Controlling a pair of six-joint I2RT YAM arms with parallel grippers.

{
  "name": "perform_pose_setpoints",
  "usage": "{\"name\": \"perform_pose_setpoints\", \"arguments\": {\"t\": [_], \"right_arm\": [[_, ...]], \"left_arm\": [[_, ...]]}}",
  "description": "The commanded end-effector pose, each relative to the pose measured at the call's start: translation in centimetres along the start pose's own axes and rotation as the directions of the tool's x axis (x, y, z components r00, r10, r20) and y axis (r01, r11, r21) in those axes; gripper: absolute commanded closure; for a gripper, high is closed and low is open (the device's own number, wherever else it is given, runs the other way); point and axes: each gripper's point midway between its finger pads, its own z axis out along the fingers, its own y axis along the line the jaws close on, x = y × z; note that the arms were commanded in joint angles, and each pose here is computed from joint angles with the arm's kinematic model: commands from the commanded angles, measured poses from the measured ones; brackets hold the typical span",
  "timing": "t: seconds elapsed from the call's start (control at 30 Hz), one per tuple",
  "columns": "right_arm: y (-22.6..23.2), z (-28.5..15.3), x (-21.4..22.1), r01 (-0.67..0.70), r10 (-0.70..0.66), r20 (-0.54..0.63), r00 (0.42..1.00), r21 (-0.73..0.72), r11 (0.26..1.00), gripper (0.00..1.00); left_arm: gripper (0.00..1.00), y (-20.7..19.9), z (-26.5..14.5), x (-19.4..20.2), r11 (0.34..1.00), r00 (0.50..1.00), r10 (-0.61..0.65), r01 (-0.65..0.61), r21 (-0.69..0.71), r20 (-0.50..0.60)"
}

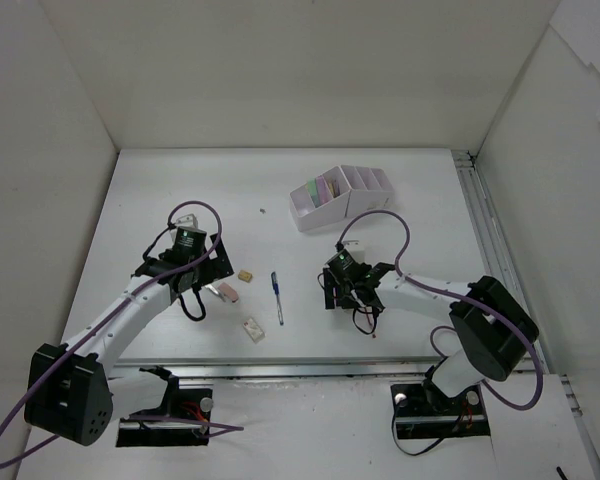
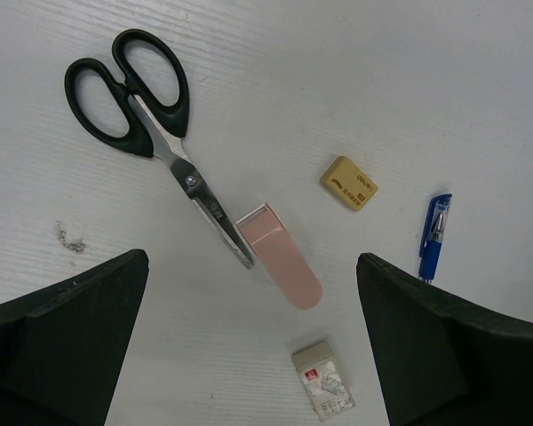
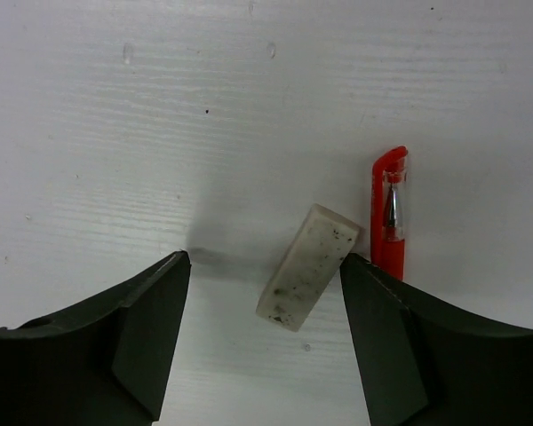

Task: Sort the stationery into containers
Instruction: Pick up the stationery from the center of the board, then place the stationery in the storage box.

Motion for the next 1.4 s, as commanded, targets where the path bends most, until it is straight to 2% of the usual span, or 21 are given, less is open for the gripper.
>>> {"name": "perform_pose_setpoints", "arguments": {"t": [0.0,0.13,0.17,0.2,0.23,0.33,0.53,0.63,0.7,0.8,0.83,0.9,0.93,0.97,1.03,1.07,1.1,1.13,1.2,1.3,1.37], "right_arm": [[0.0,0.2,1.0,-0.026,0.027,-0.033,0.999,0.024,0.999,0.35],[0.1,0.0,1.0,-0.019,0.020,-0.022,1.000,0.033,0.999,0.41],[0.1,-0.1,0.8,-0.022,0.023,-0.015,1.000,0.034,0.999,0.57],[0.0,0.1,0.7,-0.018,0.018,-0.010,1.000,0.049,0.999,0.64],[-0.1,0.1,0.6,-0.014,0.015,-0.005,1.000,0.057,0.998,0.76],[0.6,-0.2,-1.5,0.000,-0.002,0.048,0.999,0.056,0.998,0.87],[3.1,-3.2,-9.7,0.131,-0.138,0.239,0.961,0.045,0.990,0.94],[3.6,-5.2,-14.9,0.245,-0.254,0.347,0.903,0.070,0.967,0.95],[5.1,-5.9,-17.1,0.308,-0.285,0.401,0.871,0.006,0.951,0.94],[6.5,-6.5,-20.8,0.451,-0.391,0.470,0.791,-0.017,0.892,0.94],[7.0,-7.3,-22.8,0.498,-0.430,0.504,0.749,-0.001,0.867,0.94],[8.1,-6.1,-24.1,0.529,-0.452,0.506,0.735,-0.010,0.849,0.93],[8.5,-7.0,-26.4,0.532,-0.445,0.542,0.713,-0.005,0.847,0.93],[8.8,-5.4,-26.6,0.539,-0.456,0.521,0.721,-0.010,0.842,0.93],[9.5,-5.9,-29.1,0.544,-0.448,0.553,0.702,-0.011,0.839,0.93],[9.6,-4.4,-28.9,0.552,-0.464,0.526,0.713,-0.012,0.834,0.92],[10.7,-5.0,-30.0,0.566,-0.458,0.552,0.696,-0.029,0.824,0.91],[10.7,-3.3,-29.7,0.581,-0.484,0.523,0.701,-0.027,0.813,0.91],[11.1,-2.6,-30.8,0.583,-0.488,0.530,0.693,-0.014,0.813,0.88],[9.6,0.9,-31.7,0.513,-0.490,0.477,0.730,0.092,0.854,0.88],[9.2,1.5,-32.2,0.483,-0.480,0.472,0.740,0.125,0.867,0.88]], "left_arm": [[0.00,-0.5,-0.7,-1.9,1.000,0.997,0.007,-0.008,0.015,0.073],[0.01,-0.5,-0.7,-2.1,1.000,0.997,0.010,-0.012,0.015,0.082],[0.00,-0.5,-0.8,-2.2,1.000,0.996,0.010,-0.011,0.016,0.083],[0.01,-0.5,-0.8,-2.2,1.000,0.996,0.009,-0.011,0.016,0.087],[0.01,-0.5,-0.8,-2.3,1.000,0.996,0.010,-0.012,0.017,0.088],[0.00,-0.7,-1.0,-2.4,0.999,0.995,0.013,-0.016,0.031,0.096],[0.01,-2.3,-1.5,-3.3,0.991,0.991,0.073,-0.085,0.103,0.109],[0.00,-3.6,-1.2,-3.3,0.980,0.986,0.127,-0.142,0.141,0.108],[0.01,-4.2,-1.1,-3.6,0.973,0.981,0.158,-0.175,0.150,0.116],[0.01,-4.5,-0.1,-3.9,0.970,0.976,0.189,-0.203,0.137,0.105],[0.00,-4.5,0.5,-3.7,0.969,0.976,0.200,-0.210,0.129,0.088],[0.01,-5.2,0.9,-3.9,0.960,0.969,0.231,-0.241,0.139,0.084],[0.01,-5.2,1.5,-3.7,0.959,0.968,0.243,-0.250,0.131,0.067],[0.00,-5.4,1.5,-4.1,0.957,0.966,0.250,-0.258,0.132,0.072],[0.01,-6.4,1.6,-3.8,0.940,0.956,0.287,-0.293,0.173,0.058],[0.00,-6.6,1.7,-3.7,0.937,0.954,0.294,-0.299,0.181,0.056],[0.01,-6.7,1.8,-3.7,0.933,0.951,0.303,-0.308,0.186,0.056],[0.01,-6.9,1.9,-3.7,0.926,0.947,0.318,-0.322,0.196,0.053],[0.01,-7.2,2.1,-3.6,0.918,0.942,0.332,-0.336,0.211,0.056],[0.01,-7.6,2.7,-3.7,0.906,0.932,0.359,-0.360,0.223,0.049],[0.00,-7.7,2.9,-3.6,0.899,0.927,0.373,-0.373,0.229,0.046]]}}
